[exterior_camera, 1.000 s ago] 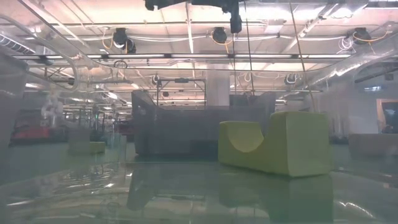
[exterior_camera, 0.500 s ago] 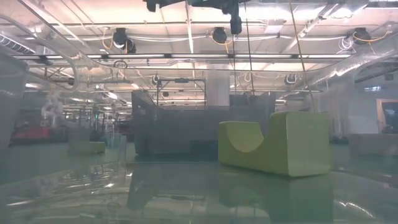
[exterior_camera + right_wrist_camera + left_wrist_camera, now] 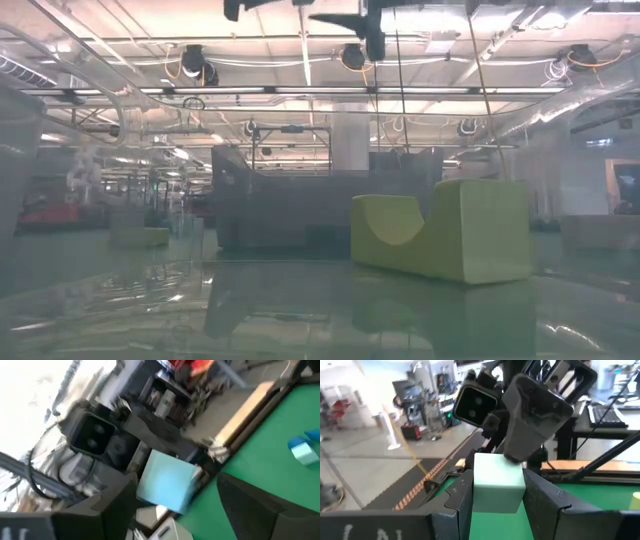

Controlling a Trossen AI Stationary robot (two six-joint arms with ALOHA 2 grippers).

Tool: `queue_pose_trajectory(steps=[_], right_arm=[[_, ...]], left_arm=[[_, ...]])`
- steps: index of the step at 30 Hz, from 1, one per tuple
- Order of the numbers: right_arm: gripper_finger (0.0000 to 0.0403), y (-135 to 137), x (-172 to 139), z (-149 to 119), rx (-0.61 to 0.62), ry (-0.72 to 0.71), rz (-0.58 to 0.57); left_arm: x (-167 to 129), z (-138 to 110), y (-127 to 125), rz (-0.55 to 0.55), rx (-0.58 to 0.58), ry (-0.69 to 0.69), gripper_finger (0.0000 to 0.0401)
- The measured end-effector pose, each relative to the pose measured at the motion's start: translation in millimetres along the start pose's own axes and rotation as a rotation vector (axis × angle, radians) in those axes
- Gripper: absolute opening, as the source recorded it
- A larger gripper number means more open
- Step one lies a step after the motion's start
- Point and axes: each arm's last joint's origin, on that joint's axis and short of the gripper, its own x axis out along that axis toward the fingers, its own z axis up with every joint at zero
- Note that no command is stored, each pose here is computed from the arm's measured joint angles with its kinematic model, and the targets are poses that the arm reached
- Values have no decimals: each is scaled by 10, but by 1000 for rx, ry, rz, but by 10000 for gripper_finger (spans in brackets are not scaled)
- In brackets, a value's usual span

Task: Sort & place blocks by color
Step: Put the top right light blue block into the gray bin

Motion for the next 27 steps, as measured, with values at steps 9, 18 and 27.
queue_pose_trajectory(steps=[9, 18, 27], right_arm=[[277, -165, -131, -6, -41, 213, -124], [270, -316, -126, -104, -33, 201, -198], [270, -501, -174, -266, 100, 209, -154]], left_arm=[[-450, -19, -114, -67, -226, 237, 137], [-1006, -181, -274, -246, -587, 683, 137], [-1308, -387, -762, -289, -768, 1054, 137]])
